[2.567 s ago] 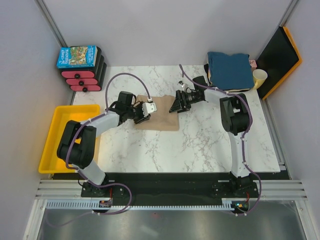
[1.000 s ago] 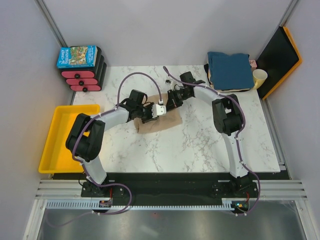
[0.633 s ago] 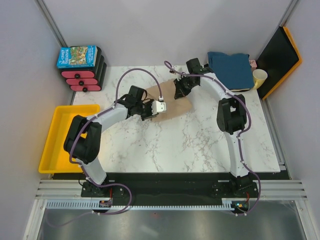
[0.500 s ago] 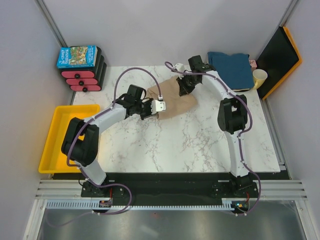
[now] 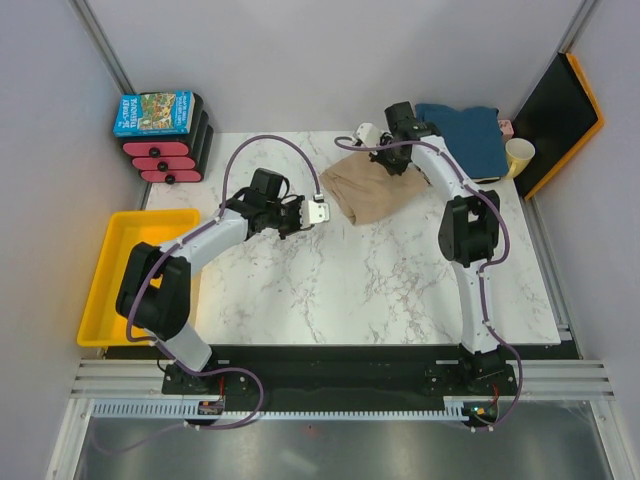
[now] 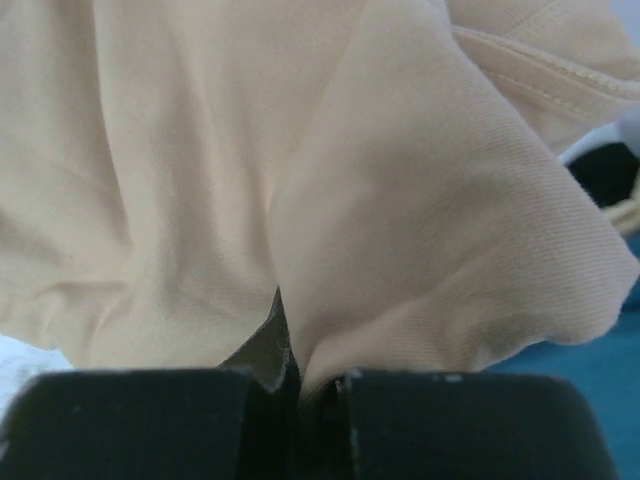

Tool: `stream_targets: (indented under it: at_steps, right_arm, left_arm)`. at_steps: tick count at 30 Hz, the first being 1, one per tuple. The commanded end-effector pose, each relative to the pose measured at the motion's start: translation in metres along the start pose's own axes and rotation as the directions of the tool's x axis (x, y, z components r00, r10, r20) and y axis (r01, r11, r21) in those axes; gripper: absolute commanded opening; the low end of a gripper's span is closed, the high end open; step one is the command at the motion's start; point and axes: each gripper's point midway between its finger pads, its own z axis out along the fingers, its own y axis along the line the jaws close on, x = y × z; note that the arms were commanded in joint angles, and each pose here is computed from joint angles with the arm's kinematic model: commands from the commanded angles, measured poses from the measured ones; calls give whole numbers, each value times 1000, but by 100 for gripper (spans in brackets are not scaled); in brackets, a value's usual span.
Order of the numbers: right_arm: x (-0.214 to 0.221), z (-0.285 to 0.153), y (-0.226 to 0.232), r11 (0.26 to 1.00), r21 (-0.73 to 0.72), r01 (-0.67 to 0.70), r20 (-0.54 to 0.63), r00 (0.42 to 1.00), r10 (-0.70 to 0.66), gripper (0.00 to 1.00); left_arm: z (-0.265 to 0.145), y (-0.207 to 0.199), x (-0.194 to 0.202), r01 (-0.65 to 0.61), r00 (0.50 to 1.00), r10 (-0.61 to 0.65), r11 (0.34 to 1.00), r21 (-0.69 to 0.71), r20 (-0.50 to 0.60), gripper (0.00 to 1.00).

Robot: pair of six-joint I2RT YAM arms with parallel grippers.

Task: Fold and stack the t-shirts
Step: Put the neatly folded tshirt into the corner of the board with the right arm

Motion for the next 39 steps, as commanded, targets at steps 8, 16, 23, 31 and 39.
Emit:
stream_targets:
  at_steps: [8, 16, 23, 31, 39]
  right_arm:
    - [-12, -88, -96, 929, 355, 106, -36, 994, -100, 0]
    - [-25, -114, -100, 917, 398, 17, 48, 998, -39, 0]
    - [-49, -140, -88, 929, 348, -128, 212, 976, 55, 0]
    - [-30, -162, -107, 858, 357, -368, 330, 910, 253, 0]
    - [27, -168, -153, 794, 454, -404, 281, 911, 302, 0]
  left_arm:
    - [-10, 0, -8, -58, 998, 58, 998, -3, 31, 20]
    - [-13, -4, -2, -51, 998, 51, 999, 3, 30, 19]
    - [-17, -4, -1, -57, 998, 57, 998, -1, 36, 17]
    - [-23, -6, -2, -67, 997, 67, 998, -3, 39, 16]
    - [-25, -10, 0, -64, 997, 64, 998, 2, 38, 15]
